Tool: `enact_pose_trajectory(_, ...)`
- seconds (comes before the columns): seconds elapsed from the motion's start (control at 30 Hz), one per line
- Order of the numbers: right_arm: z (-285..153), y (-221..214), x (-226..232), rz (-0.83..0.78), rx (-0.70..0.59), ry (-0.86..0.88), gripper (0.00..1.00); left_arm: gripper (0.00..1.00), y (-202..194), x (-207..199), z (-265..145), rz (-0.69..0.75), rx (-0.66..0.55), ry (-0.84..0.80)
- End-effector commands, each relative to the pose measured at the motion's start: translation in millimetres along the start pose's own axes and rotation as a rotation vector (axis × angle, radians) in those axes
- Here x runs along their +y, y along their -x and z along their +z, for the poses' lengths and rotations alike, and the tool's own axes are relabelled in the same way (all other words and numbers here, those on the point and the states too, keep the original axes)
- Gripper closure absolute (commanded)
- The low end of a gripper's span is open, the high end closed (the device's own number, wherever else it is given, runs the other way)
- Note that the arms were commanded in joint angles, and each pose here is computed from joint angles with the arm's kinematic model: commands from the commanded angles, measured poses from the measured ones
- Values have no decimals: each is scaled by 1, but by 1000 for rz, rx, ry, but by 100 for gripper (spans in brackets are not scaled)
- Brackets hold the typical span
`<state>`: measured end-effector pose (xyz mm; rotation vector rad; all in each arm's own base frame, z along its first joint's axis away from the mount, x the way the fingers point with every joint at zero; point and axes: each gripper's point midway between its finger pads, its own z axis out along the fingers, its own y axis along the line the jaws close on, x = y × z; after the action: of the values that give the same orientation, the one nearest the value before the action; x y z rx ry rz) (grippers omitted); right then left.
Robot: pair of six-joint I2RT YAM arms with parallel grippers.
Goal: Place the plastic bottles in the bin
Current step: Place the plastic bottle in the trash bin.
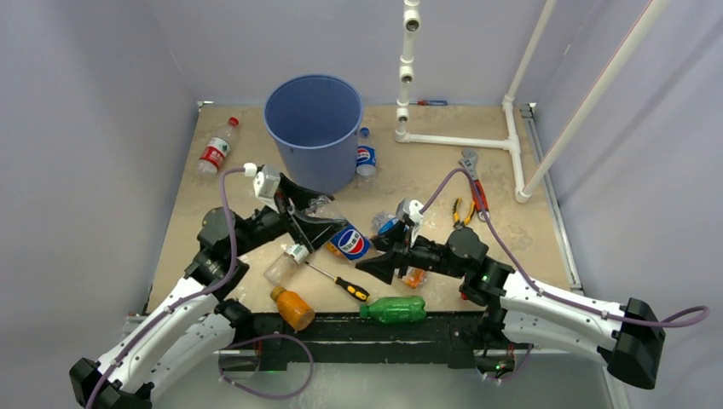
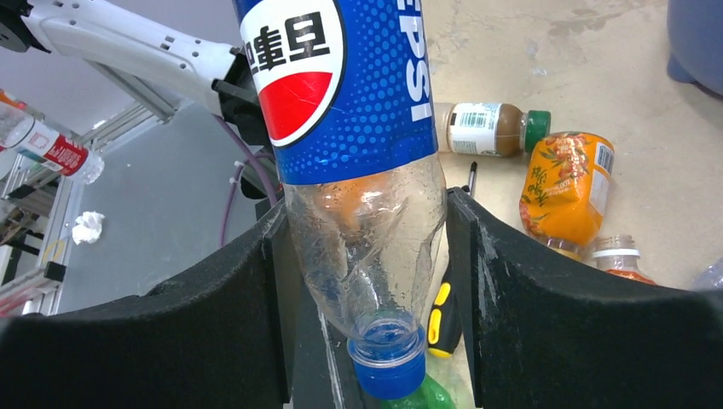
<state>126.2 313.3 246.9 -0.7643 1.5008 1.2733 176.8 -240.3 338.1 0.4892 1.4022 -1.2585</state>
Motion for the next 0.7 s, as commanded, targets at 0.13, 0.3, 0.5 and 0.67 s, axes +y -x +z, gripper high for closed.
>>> enact_pose_trajectory(0.13,4,29,7,-62,-99,1,73,34,1,-25,1,13,3,-146)
enact_pose_trajectory(0.3,3,30,7,-66,-96,-9,71,53,2,-28,0,14,0,-161)
enact_pose_trajectory(0.5,-1,34,4,-46,-109,-35,38,72,3,-32,-1,15,-6,-179)
enact_pose_trajectory(0.67,-11,43,10,3,-152,-37,10,86,9,-30,-1,12,-42,-164)
